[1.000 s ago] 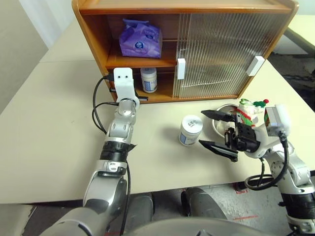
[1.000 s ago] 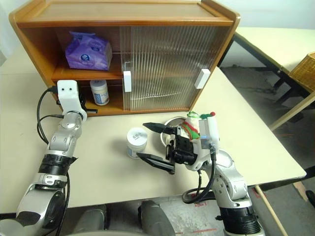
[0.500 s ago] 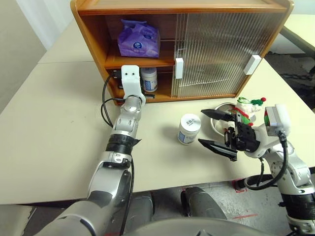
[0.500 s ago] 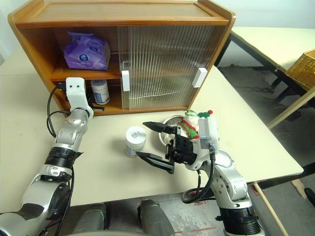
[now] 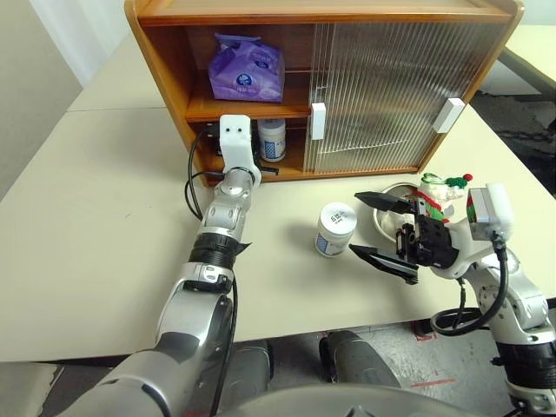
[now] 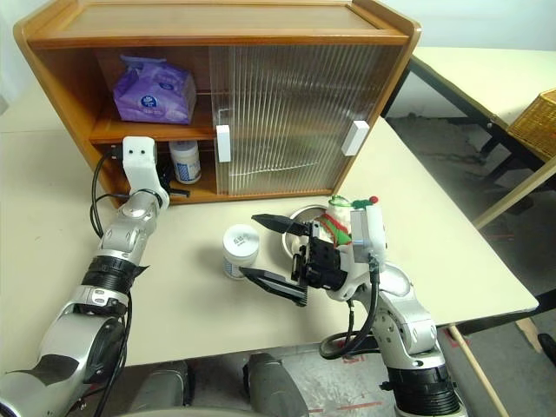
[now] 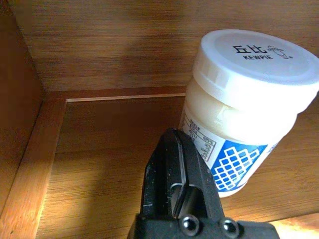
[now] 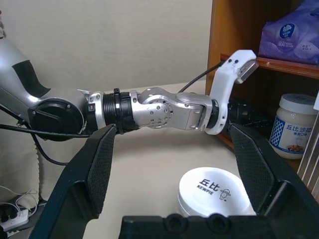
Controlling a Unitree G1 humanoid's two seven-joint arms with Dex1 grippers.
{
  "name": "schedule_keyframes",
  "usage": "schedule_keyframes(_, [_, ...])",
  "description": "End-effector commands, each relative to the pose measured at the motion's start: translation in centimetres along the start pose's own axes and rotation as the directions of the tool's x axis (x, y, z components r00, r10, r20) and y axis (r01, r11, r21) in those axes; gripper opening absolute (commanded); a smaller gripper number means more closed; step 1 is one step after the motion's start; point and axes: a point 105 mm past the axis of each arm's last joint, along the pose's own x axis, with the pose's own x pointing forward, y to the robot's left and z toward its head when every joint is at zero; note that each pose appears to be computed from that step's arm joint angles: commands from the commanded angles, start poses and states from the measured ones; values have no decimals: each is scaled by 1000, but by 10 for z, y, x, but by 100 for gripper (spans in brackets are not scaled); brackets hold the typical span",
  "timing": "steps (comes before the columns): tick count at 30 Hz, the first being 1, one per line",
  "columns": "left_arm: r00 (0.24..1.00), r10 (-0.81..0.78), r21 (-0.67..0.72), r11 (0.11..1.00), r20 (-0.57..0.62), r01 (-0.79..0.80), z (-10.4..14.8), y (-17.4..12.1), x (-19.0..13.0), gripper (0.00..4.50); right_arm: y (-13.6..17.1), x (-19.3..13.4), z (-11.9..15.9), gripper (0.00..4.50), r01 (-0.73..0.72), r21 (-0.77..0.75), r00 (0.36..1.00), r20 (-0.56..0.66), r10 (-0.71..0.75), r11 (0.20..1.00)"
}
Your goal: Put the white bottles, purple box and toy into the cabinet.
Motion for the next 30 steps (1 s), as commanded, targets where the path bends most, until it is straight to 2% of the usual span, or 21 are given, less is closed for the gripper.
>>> schedule_keyframes(1, [998,-55,20,998,8,55,4,-12,4,3,3,0,0,450,-3,-12,1000,-7,3,1000])
schedule_keyframes(11, [986,-166,26,986,19,166,3,-35,6,3,5,-2,1,450,6,-17,1000,-12,-6,1000])
schedule_keyframes(17, [984,-178,24,984,18,178,3,-38,7,3,6,-3,1,450,9,-16,1000,-13,-9,1000])
schedule_keyframes(20, [988,-156,24,988,19,155,3,-32,6,3,6,-3,1,450,8,-15,1000,-13,-8,1000])
schedule_keyframes(25, [997,-83,29,996,8,83,-4,-1,-11,3,5,-4,0,450,10,-9,1000,-16,-10,1000])
schedule_keyframes(28, [993,-114,58,992,-15,115,-12,9,-31,3,3,-6,-1,450,25,0,999,-22,-25,1000])
schedule_keyframes(30, [980,-200,57,978,9,199,-10,9,-47,3,0,-9,-2,450,39,12,999,-27,-39,999])
